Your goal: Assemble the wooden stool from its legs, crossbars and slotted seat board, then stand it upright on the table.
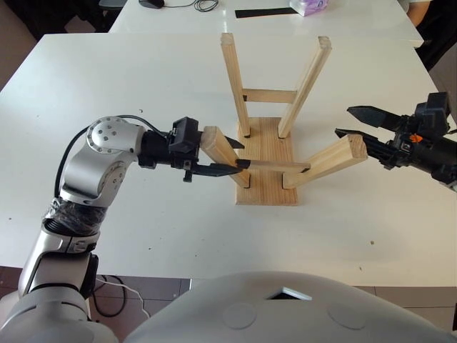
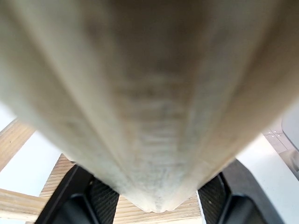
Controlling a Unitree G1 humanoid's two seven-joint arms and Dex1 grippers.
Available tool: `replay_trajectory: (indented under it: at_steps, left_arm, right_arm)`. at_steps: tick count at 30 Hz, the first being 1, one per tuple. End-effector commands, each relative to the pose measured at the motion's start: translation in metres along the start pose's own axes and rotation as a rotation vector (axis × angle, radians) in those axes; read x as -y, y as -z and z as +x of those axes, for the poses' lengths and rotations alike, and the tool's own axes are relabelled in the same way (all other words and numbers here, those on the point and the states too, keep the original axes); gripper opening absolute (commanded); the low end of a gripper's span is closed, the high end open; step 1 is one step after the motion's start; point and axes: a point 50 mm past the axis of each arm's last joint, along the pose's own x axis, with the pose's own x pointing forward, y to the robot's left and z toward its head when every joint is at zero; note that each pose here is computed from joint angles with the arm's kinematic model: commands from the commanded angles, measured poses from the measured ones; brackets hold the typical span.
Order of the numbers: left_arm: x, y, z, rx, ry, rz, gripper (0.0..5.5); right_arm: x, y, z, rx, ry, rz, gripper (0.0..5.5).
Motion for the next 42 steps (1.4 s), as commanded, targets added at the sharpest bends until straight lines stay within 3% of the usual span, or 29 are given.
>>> replay_trajectory:
  at_steps: [1,5,11,16,19,25,36,42]
  left_arm:
    - [0.005,0.03,0.002,-0.161,-0.002,-0.172,2.07]
    - [0.006,0.043,0.002,-0.219,-0.027,-0.205,2.07]
    - [0.008,0.057,0.006,-0.229,-0.115,-0.258,2.07]
    - [0.01,0.06,0.017,-0.203,-0.196,-0.283,2.07]
    - [0.006,0.054,0.022,-0.182,-0.245,-0.276,2.07]
    - [0.006,0.05,0.024,-0.182,-0.27,-0.28,2.07]
    - [0.003,0.045,0.025,-0.184,-0.273,-0.271,2.07]
    - [0.006,0.044,0.028,-0.187,-0.255,-0.274,2.07]
  right_arm:
    - [-0.001,-0.005,0.004,0.028,-0.009,-0.019,3.05]
    - [0.004,-0.013,0.008,0.082,0.05,-0.042,3.05]
    - [0.02,-0.057,0.007,0.334,0.255,-0.098,3.05]
    - [-0.019,-0.098,0.024,0.493,0.135,-0.137,3.05]
    - [-0.051,-0.104,0.042,0.535,0.046,-0.094,3.05]
    - [-0.08,-0.08,0.075,0.444,0.072,-0.03,3.05]
    - [-0.064,-0.019,0.103,0.244,0.298,-0.026,3.05]
    - [-0.056,0.056,0.108,-0.055,0.366,0.022,3.05]
